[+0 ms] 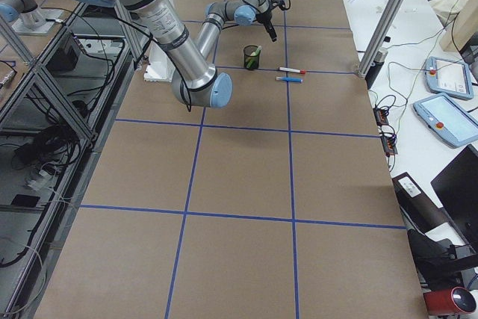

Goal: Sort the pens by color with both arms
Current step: 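Move the right gripper over the pen cup while the left arm withdraws, then lower the right gripper into the cup onto the green highlighter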

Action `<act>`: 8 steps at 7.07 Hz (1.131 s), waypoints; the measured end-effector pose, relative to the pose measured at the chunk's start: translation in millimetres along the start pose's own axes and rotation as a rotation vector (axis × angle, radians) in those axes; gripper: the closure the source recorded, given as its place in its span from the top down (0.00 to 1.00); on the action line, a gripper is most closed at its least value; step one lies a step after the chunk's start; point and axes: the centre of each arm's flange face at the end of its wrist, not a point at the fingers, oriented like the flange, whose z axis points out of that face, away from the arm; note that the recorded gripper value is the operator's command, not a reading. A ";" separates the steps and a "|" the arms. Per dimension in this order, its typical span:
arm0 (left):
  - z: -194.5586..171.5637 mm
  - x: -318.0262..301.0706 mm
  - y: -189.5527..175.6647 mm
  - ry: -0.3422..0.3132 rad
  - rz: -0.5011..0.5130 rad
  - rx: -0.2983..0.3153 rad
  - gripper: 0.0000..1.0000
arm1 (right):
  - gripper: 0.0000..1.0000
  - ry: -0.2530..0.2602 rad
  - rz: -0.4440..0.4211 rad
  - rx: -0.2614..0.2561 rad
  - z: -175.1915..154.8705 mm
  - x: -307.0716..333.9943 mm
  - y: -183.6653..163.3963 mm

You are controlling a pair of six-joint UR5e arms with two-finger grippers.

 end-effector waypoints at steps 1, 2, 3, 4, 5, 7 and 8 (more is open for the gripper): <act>-0.7 -1.4 3.2 0.000 -0.001 -0.001 0.69 | 0.90 0.017 0.003 -0.014 12.1 -2.8 7.1; -1.5 -2.1 5.3 0.001 -0.001 -0.001 0.69 | 0.87 0.028 0.002 -0.029 22.0 -5.2 13.8; -1.8 -2.4 6.1 0.001 -0.001 -0.002 0.69 | 0.84 0.033 -0.001 -0.040 28.2 -8.0 20.3; -1.8 -2.4 6.4 0.001 -0.001 -0.002 0.69 | 0.81 0.034 -0.006 -0.050 32.5 -11.1 26.5; -1.9 -2.5 6.5 0.001 -0.001 -0.002 0.70 | 0.76 0.035 -0.012 -0.060 36.0 -14.8 32.7; -2.1 -2.9 6.5 0.000 -0.002 -0.002 0.70 | 0.67 0.034 -0.020 -0.073 40.4 -19.5 41.6; -1.9 -2.8 6.6 0.000 -0.002 -0.003 0.70 | 0.66 0.033 -0.024 -0.075 40.9 -20.2 43.0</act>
